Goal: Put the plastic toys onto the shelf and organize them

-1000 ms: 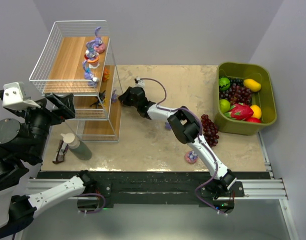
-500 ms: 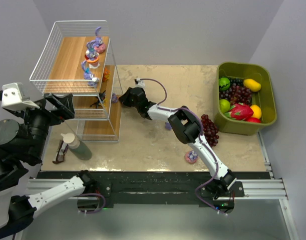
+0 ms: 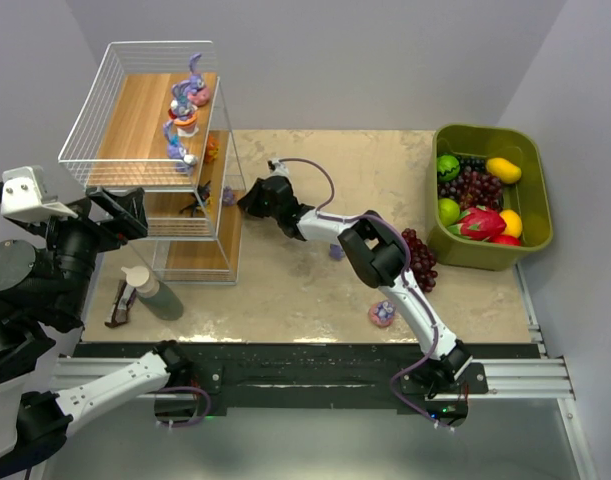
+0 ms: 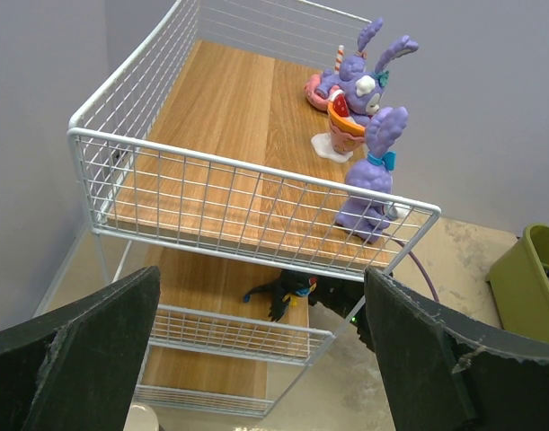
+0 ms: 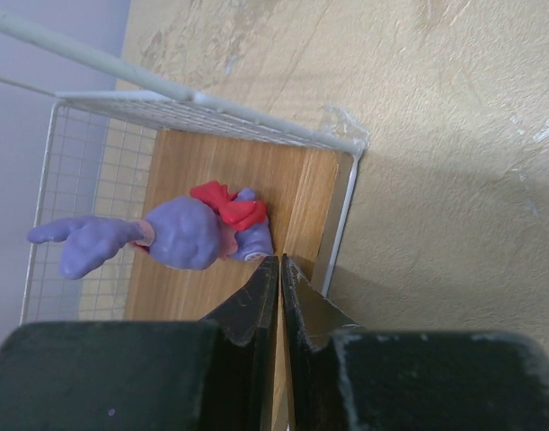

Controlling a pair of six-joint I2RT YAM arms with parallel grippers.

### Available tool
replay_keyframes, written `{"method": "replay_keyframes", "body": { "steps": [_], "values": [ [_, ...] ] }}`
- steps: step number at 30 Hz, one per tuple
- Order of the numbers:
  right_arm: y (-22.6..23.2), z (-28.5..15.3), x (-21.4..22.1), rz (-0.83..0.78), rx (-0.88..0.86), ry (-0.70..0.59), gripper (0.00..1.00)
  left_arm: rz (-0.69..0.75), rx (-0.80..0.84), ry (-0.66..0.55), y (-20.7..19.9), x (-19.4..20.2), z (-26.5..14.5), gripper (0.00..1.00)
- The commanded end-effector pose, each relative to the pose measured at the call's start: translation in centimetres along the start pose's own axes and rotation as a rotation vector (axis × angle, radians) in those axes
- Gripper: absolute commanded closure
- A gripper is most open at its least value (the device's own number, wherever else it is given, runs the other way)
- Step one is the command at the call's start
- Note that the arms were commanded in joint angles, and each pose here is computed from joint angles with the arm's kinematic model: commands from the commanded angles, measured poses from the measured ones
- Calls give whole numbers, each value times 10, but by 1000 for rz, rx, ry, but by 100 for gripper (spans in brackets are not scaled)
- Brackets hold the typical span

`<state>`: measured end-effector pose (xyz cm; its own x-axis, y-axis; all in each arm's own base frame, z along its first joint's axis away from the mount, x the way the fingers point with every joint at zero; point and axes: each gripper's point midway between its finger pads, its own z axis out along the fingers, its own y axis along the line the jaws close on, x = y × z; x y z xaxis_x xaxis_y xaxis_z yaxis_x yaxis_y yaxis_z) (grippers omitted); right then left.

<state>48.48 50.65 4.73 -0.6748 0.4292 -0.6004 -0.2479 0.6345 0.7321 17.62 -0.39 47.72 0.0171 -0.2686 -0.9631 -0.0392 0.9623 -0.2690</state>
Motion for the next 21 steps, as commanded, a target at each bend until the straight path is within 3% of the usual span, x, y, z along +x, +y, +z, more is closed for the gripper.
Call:
{"method": "replay_keyframes", "body": {
  "steps": [1, 21],
  "values": [
    [35, -11, -20, 6, -70, -27, 91, -5, -8, -20, 1, -5, 0, 0],
    [32, 8, 2, 28, -60, 8, 93, -2, -11, -21, 2, -6, 1, 1]
  ]
}}
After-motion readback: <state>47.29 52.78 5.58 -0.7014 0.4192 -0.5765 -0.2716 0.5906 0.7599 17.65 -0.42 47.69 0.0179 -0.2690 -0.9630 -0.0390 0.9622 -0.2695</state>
